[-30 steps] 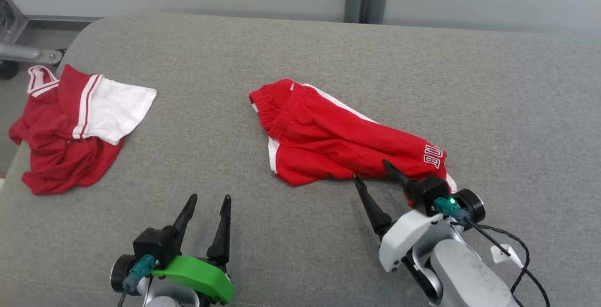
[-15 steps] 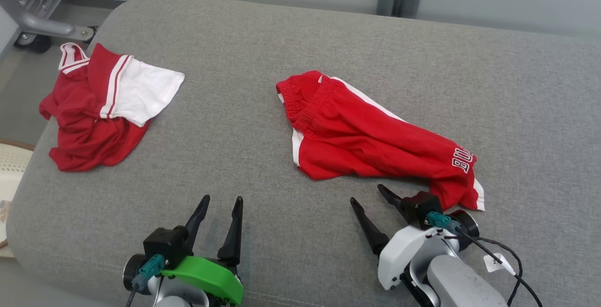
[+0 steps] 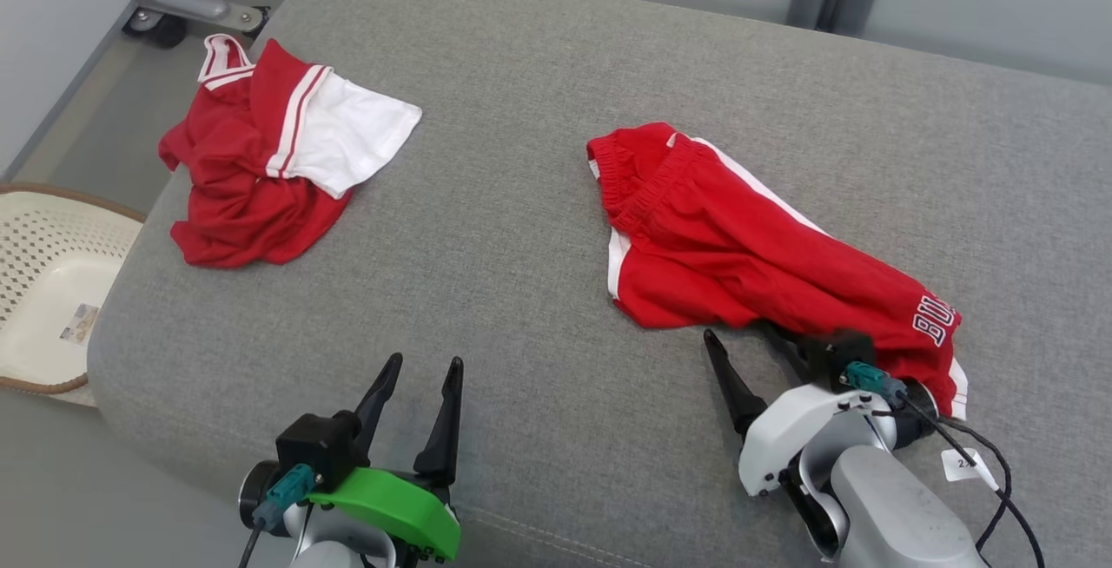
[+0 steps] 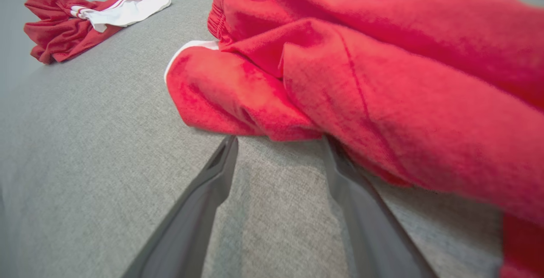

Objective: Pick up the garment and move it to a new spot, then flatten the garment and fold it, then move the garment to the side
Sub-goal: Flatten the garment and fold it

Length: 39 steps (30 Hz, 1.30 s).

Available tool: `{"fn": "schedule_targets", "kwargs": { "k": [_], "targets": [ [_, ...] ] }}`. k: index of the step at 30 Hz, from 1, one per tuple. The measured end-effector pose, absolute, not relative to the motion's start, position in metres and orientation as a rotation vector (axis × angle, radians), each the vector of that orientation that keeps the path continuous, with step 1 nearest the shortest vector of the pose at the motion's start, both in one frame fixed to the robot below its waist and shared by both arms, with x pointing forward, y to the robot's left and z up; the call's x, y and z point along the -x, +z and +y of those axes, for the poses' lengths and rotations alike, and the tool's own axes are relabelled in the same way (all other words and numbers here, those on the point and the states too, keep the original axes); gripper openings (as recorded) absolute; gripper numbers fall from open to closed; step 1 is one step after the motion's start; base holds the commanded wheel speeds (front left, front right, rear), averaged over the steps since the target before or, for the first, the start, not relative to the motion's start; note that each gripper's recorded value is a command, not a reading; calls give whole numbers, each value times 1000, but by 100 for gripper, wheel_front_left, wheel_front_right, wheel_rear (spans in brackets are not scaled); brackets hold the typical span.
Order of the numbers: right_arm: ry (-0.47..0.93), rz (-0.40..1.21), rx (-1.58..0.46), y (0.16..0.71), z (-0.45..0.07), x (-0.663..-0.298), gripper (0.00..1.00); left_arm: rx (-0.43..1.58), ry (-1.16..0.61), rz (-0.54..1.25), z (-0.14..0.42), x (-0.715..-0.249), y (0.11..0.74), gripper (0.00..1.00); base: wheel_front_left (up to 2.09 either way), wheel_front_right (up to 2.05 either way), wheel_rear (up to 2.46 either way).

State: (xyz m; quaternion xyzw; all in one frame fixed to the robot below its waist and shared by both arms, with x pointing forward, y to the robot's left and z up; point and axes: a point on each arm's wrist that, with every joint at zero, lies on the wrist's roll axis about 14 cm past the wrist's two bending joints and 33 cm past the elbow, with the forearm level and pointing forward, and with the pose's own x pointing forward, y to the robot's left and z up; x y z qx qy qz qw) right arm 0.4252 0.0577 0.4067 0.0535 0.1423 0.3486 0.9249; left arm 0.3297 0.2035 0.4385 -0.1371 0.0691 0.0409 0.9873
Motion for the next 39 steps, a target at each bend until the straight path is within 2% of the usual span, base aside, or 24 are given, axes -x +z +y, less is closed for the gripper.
{"fn": "schedule_targets", "kwargs": {
  "k": [4,5,6,7,13,17,22,25,26,27,33,39],
  "targets": [
    [723,279,-118,411,66,-432,100,274,115,142,212,-323,437,100,0,0,0],
    [726,272,-122,414,69,-434,93,274,119,144,213,-322,436,100,0,0,0],
    [731,268,-123,415,71,-435,38,274,124,146,214,-321,436,100,0,0,0],
    [735,267,-125,415,73,-434,0,274,130,146,216,-320,436,100,0,0,0],
    [726,238,-151,426,69,-433,0,280,128,149,215,-320,434,100,0,0,0],
    [676,147,-207,456,54,-443,0,284,90,143,205,-327,436,100,0,0,0],
    [518,-6,-226,500,-8,-472,0,289,36,137,189,-336,438,100,0,0,0],
    [422,-42,-192,509,-48,-479,2,292,-2,146,177,-339,436,100,0,0,0],
    [386,-30,-182,505,-61,-480,76,293,-14,149,174,-340,436,100,0,0,0],
    [354,-7,-168,498,-73,-479,100,293,-25,149,170,-341,436,100,0,0,0],
    [219,-11,-116,500,-124,-470,100,293,-76,140,155,-343,440,100,0,0,0],
    [166,10,-114,487,-144,-433,100,286,-111,125,145,-345,445,100,0,0,0]
  ]
}}
